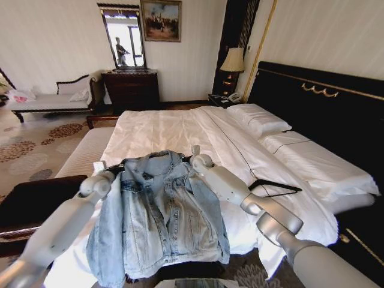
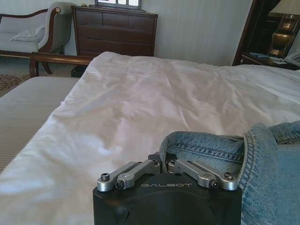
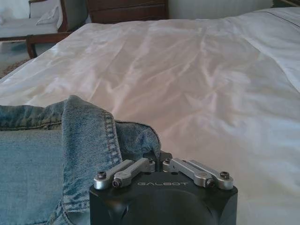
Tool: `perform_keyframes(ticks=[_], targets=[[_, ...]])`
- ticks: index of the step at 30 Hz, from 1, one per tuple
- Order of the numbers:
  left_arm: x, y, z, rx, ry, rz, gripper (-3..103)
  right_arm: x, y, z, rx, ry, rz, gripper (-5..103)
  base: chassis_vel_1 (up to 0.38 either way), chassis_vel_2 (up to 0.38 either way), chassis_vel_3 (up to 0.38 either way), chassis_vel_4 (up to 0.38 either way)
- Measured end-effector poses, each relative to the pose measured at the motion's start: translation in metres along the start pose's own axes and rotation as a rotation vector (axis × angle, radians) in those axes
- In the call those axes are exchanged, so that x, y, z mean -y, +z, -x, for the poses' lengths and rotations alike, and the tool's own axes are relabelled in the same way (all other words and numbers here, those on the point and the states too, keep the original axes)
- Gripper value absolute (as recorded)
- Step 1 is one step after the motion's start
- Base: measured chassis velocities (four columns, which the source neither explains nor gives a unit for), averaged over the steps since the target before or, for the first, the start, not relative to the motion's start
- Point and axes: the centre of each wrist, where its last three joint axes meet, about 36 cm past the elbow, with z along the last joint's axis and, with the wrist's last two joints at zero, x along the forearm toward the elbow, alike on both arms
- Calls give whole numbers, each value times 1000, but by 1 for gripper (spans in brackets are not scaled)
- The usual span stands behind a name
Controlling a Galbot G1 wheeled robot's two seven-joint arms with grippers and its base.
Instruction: Pick up the clothes from the bed and hang them on the clothes hanger.
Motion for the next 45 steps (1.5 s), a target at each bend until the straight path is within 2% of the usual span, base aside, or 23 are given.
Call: perform_keyframes(ticks=[7,13,16,19,25,29,30,32,33,34,35,37,38,42,43,45], targets=[[1,12,21,-21,-11,-4,2,3,13,15,7,6,-11,2,0,0,0,0],[15,32,52,-49,-12,-14,2,2,30,42,-15,52,-11,2,0,0,0,0],[19,42,65,-58,-25,-21,2,-3,36,51,-15,58,-13,2,0,0,0,0],[15,50,76,-57,-57,-15,2,-14,39,59,0,52,-6,2,0,0,0,0],[4,50,82,-52,-80,-11,2,-28,38,69,24,46,-17,2,0,0,0,0],[3,51,81,-52,-70,-11,0,-34,39,71,21,48,-33,1,0,0,0,0],[5,50,80,-48,-64,-15,6,-33,40,72,20,50,-34,1,0,0,0,0],[7,49,79,-46,-58,-19,6,-33,40,72,20,52,-36,1,0,0,0,0],[11,48,78,-43,-49,-21,16,-33,41,72,19,52,-38,11,0,0,0,0],[13,47,77,-42,-45,-19,16,-33,42,72,18,53,-40,16,0,0,0,0],[14,47,76,-43,-43,-14,22,-35,43,71,21,47,-41,21,0,0,0,0],[14,47,76,-44,-44,-11,22,-36,43,71,24,44,-42,21,0,0,0,0],[14,47,75,-46,-46,-5,26,-37,43,70,35,35,-45,27,0,0,0,0],[-3,43,66,-37,-79,12,49,-31,37,63,80,14,-49,49,0,0,0,0],[-3,43,66,-37,-79,12,49,-31,37,63,80,14,-49,49,0,0,0,0],[-12,35,53,-5,-91,0,60,-26,33,56,112,12,-60,61,0,0,0,0]])
